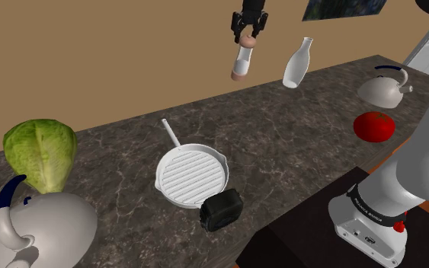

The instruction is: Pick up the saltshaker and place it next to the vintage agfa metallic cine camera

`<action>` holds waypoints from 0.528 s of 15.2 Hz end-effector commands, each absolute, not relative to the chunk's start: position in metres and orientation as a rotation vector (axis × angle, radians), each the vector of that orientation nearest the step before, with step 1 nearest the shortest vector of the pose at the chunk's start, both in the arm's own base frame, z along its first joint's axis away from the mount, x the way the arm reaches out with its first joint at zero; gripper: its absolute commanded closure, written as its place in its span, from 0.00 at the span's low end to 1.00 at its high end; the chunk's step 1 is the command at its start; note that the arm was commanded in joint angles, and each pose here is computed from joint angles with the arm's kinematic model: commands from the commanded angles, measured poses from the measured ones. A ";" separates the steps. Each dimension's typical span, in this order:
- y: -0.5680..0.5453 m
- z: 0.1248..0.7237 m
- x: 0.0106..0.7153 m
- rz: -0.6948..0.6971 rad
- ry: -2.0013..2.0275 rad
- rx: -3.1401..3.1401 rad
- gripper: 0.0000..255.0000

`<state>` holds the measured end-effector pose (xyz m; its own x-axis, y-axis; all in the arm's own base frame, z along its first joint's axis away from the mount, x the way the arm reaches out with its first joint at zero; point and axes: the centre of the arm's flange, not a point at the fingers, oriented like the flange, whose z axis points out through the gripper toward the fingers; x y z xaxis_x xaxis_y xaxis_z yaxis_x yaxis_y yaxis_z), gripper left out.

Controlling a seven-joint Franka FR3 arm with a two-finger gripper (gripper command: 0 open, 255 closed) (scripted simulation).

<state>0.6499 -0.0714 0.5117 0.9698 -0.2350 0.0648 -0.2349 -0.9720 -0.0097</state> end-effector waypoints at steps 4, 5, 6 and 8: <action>-0.072 0.538 0.649 -0.103 0.372 -3.116 1.00; -0.072 0.544 0.649 -0.103 0.372 -3.116 1.00; -0.072 0.549 0.649 -0.103 0.372 -3.116 1.00; -0.072 0.559 0.649 -0.103 0.372 -3.116 1.00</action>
<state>0.6489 -0.0720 0.5545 0.9698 -0.2350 0.0647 -0.2349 -0.9720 -0.0096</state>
